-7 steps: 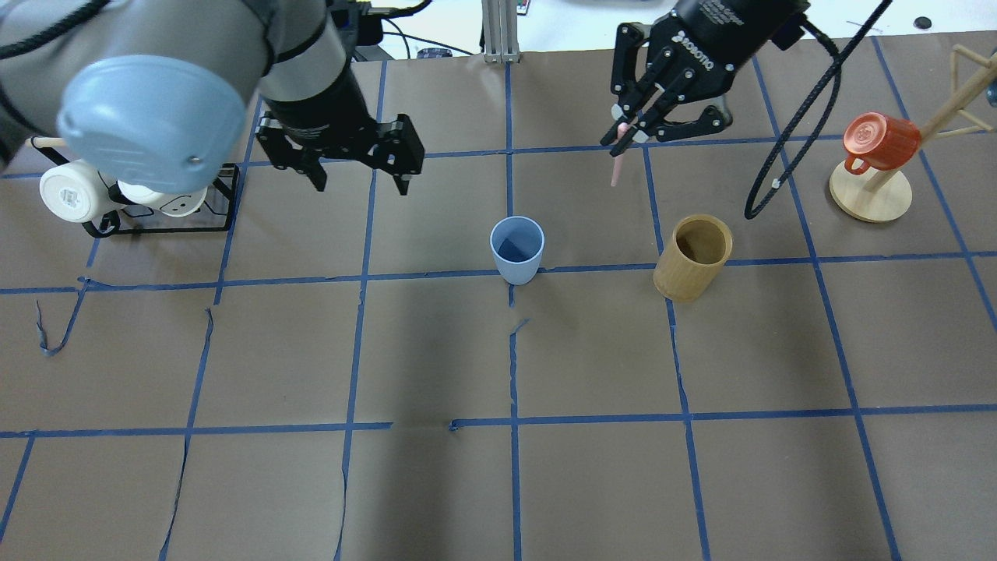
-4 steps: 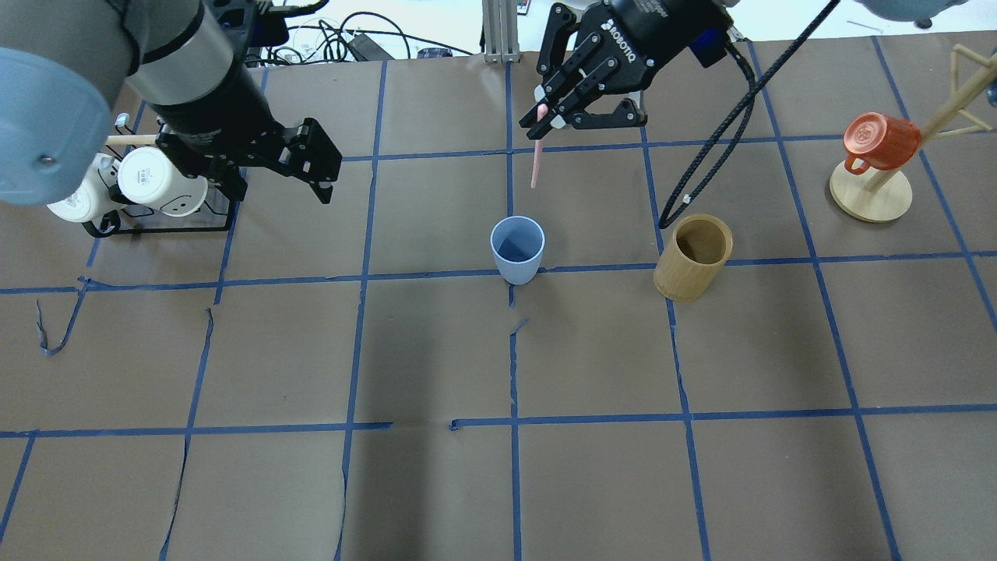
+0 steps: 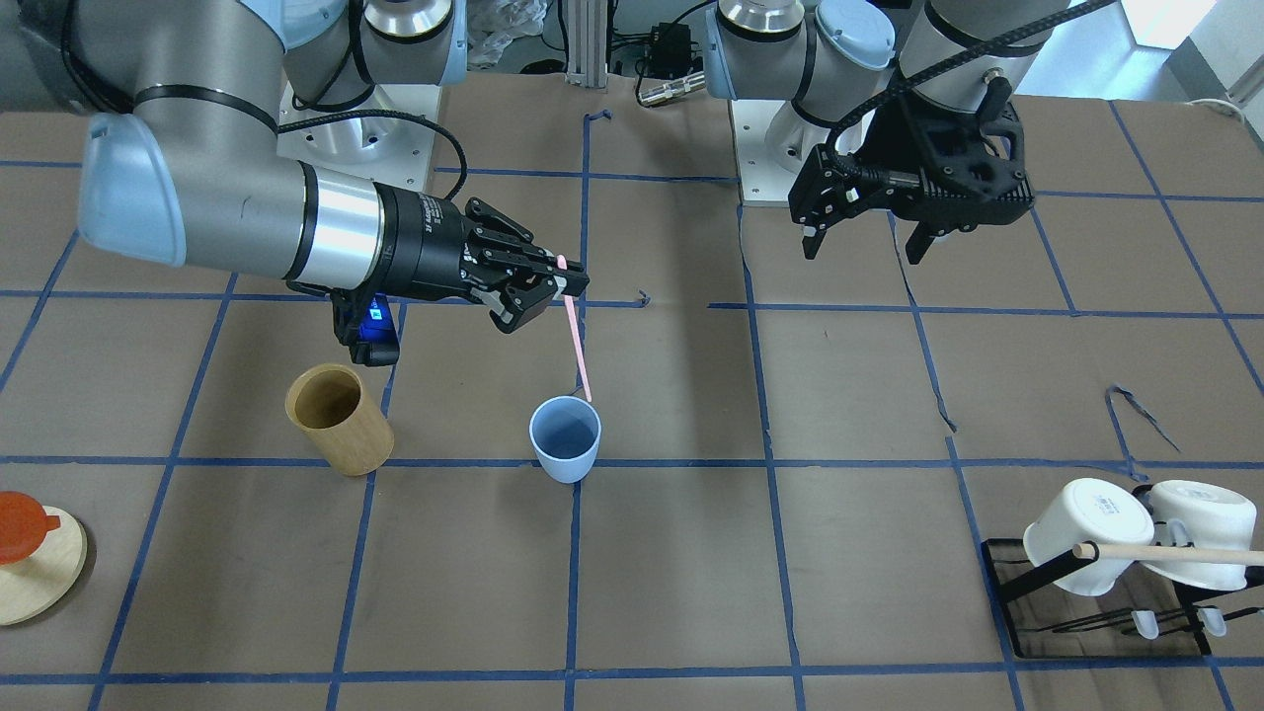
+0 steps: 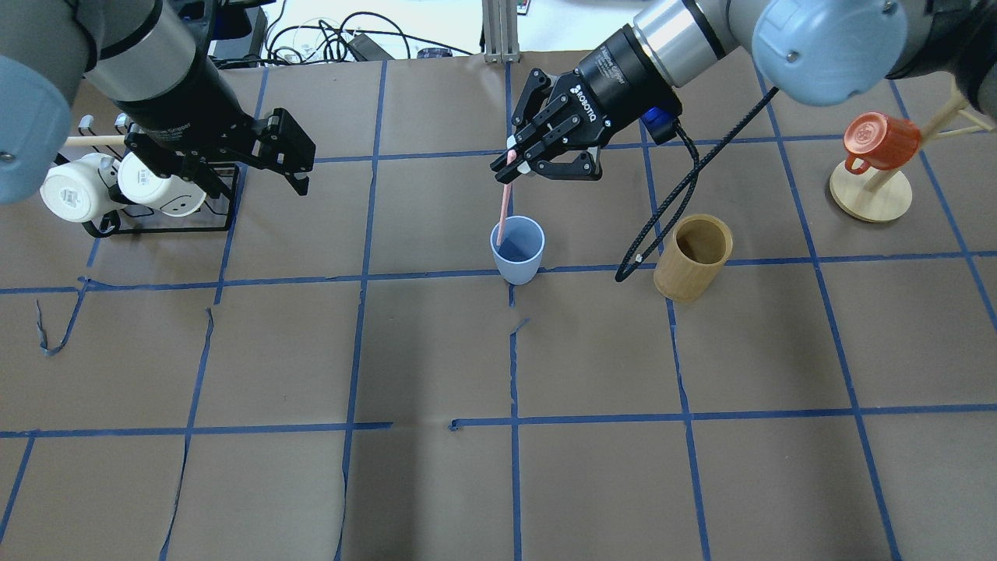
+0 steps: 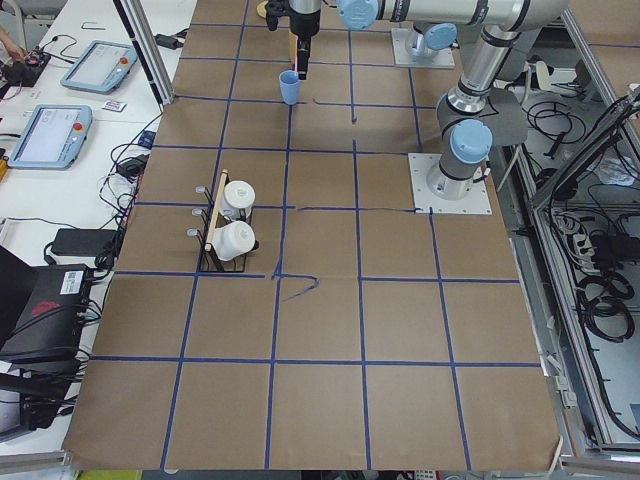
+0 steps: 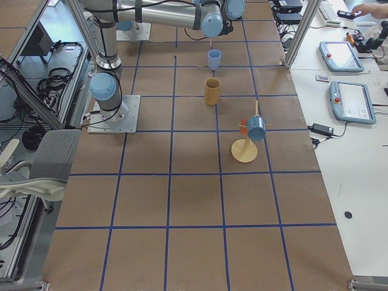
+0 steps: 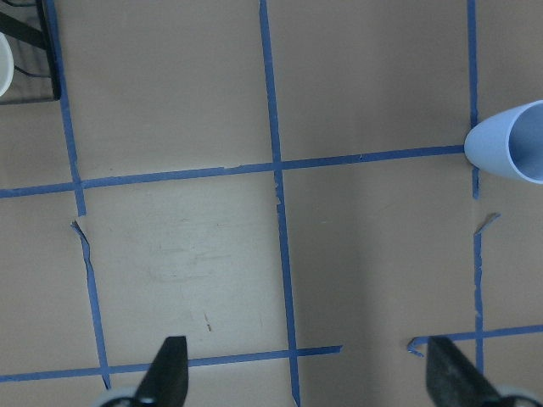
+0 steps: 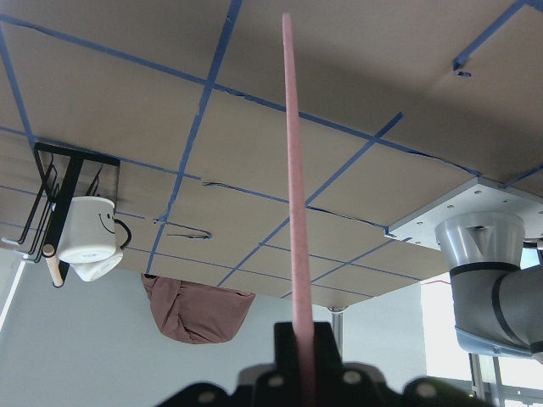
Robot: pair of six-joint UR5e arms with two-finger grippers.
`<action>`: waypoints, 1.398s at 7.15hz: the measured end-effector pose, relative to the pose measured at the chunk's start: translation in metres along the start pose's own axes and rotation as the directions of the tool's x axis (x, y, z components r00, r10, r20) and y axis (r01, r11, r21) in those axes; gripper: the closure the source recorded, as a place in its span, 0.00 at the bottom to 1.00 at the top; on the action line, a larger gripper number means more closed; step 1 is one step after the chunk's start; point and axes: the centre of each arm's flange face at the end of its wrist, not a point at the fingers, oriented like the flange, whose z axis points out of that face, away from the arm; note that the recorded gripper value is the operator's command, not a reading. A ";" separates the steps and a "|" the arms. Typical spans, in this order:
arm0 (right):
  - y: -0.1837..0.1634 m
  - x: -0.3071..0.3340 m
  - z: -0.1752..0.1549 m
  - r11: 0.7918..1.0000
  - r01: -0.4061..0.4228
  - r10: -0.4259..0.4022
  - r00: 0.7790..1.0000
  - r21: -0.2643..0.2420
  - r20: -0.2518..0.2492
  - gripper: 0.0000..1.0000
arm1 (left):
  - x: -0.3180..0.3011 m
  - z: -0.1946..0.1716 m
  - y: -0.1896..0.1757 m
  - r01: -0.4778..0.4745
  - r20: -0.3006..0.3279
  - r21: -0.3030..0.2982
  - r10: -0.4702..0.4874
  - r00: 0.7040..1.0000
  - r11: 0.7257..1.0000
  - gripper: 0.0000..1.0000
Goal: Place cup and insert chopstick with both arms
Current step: 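Move the chopstick over the blue cup and lower it inside with the right gripper, then open the right gripper and raise it away from the blue cup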
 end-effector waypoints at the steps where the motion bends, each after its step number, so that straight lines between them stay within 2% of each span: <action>1: -0.004 -0.007 0.000 1.000 -0.026 0.025 0.999 0.016 0.027 1.00 | 0.000 0.000 -0.001 0.013 0.000 0.006 -0.013 1.000 1.000 0.00; 3: -0.009 -0.014 0.000 0.999 -0.040 0.038 0.998 0.036 0.053 1.00 | 0.000 -0.002 -0.002 0.020 -0.001 0.012 -0.020 1.000 1.000 0.00; 5: -0.017 -0.013 0.005 0.997 -0.061 0.059 0.997 0.041 0.041 0.99 | 0.000 -0.002 -0.001 0.020 -0.003 0.012 -0.020 1.000 1.000 0.00; 6: -0.021 -0.011 0.008 0.997 -0.073 0.072 0.997 0.040 0.033 0.85 | -0.001 -0.003 -0.001 0.021 -0.003 0.013 -0.021 1.000 1.000 0.00; 7: -0.024 -0.009 0.010 0.996 -0.081 0.080 0.996 0.040 0.027 0.01 | -0.001 -0.003 -0.001 0.021 -0.003 0.014 -0.021 1.000 1.000 0.00; 10: -0.024 -0.006 0.006 0.993 -0.070 0.069 0.997 0.097 0.016 0.00 | -0.001 -0.003 -0.001 0.022 -0.003 0.012 -0.022 1.000 1.000 0.00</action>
